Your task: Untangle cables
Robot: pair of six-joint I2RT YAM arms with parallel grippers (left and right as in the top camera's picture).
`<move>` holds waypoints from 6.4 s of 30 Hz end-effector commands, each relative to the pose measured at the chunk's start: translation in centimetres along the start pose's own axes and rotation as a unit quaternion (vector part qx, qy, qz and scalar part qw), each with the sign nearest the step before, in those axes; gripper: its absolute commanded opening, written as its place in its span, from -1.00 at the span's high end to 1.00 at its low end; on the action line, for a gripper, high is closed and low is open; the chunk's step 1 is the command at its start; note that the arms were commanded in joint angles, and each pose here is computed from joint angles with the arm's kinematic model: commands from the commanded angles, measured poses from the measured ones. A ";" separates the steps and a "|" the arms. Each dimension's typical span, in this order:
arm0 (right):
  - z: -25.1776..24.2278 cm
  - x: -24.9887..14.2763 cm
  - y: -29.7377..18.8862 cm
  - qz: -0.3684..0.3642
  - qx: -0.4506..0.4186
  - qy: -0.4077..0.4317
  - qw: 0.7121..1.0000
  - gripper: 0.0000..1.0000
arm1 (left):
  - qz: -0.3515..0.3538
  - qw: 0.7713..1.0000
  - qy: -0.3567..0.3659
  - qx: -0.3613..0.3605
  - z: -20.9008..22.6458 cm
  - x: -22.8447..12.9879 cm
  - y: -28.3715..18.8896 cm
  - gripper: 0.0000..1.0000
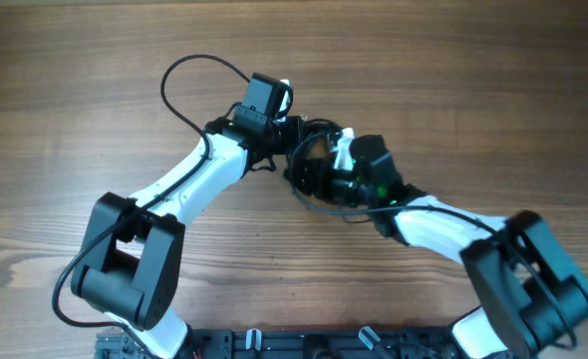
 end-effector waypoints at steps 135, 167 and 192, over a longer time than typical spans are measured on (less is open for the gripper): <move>-4.9 -0.1 -3.7 0.040 -0.121 0.008 0.992 0.44 | 0.120 0.991 -0.017 0.060 1.2 -2.0 8.4 0.25; -4.6 1.4 -3.4 -0.034 -0.140 0.049 0.988 0.45 | 0.093 0.994 -0.011 0.049 0.8 -1.3 8.5 0.92; -4.4 -0.6 -2.7 0.005 -0.186 0.038 0.982 0.57 | 0.091 0.995 -0.010 0.047 0.7 -1.2 8.6 0.91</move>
Point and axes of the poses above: each gripper's point midway between its finger pads, its own y axis out along the fingers, its own z axis along the line the jaws close on, x = y × z, the point moved 10 cm from there along -y, back along the fingers, and after that the axes turned 12 degrees about -y, right-handed, at the moved point
